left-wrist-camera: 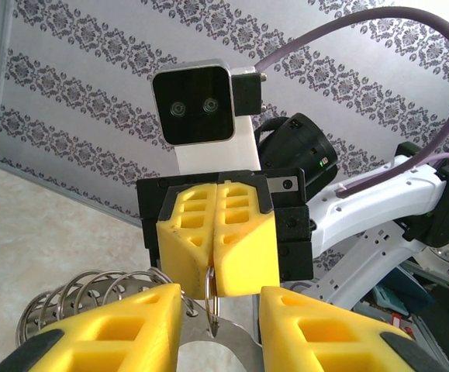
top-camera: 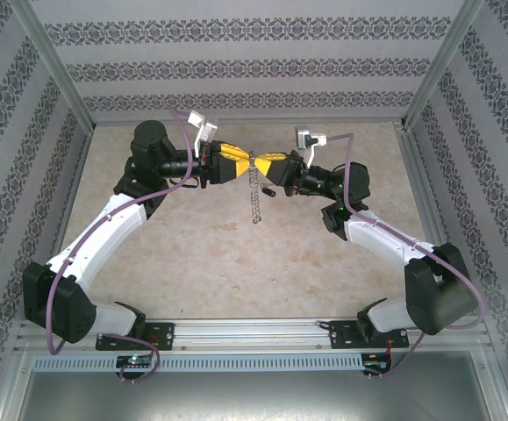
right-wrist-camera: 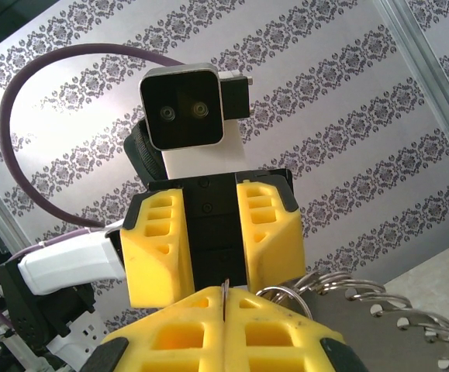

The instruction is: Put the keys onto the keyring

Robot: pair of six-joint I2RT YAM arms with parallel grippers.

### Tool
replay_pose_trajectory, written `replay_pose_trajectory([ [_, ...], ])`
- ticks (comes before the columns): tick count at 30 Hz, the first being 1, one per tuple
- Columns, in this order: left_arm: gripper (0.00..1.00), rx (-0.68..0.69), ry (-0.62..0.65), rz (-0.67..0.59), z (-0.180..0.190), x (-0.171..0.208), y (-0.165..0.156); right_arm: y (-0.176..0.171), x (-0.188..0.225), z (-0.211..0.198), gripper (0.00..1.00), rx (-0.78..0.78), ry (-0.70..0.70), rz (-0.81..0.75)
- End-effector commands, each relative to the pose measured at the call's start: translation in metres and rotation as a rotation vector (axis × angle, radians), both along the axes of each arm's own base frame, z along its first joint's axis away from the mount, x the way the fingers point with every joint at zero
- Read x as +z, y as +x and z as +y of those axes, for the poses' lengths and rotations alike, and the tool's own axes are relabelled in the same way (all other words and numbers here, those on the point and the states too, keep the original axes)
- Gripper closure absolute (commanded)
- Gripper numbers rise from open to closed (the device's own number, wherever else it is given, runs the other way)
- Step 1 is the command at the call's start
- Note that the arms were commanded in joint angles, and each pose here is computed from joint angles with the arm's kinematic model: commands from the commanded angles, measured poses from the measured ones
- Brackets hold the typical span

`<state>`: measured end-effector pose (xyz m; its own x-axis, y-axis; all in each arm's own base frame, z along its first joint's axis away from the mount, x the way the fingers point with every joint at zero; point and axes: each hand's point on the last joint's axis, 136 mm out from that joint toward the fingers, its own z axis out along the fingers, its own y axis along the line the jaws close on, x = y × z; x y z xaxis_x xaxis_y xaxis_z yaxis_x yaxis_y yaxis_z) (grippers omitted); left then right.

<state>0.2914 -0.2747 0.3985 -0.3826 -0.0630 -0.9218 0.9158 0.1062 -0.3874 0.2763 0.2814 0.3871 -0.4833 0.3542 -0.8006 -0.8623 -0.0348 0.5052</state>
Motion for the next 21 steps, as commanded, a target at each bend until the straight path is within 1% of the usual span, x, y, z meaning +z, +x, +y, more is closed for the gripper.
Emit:
replay_pose_trajectory([
  [1,0.66,0.002,0.005,-0.017,-0.0035,-0.0033,-0.0026,-0.0158,0.0290,-0.0038,1.00,0.005,0.051,-0.122],
  [8,0.59,0.038,0.013,-0.021,-0.0014,-0.0042,0.0008,-0.0161,0.0286,-0.0066,1.00,-0.005,0.051,-0.123],
  [11,0.58,0.033,0.002,-0.016,-0.0022,-0.0030,0.0016,-0.0161,0.0291,-0.0058,1.00,-0.003,0.053,-0.123],
  [17,0.59,0.017,-0.019,-0.014,-0.0045,0.0017,0.0010,-0.0157,0.0291,-0.0022,1.00,0.006,0.056,-0.122],
  [21,0.62,0.002,-0.021,-0.008,-0.0081,0.0007,-0.0001,-0.0150,0.0305,-0.0003,1.00,0.010,0.060,-0.123],
])
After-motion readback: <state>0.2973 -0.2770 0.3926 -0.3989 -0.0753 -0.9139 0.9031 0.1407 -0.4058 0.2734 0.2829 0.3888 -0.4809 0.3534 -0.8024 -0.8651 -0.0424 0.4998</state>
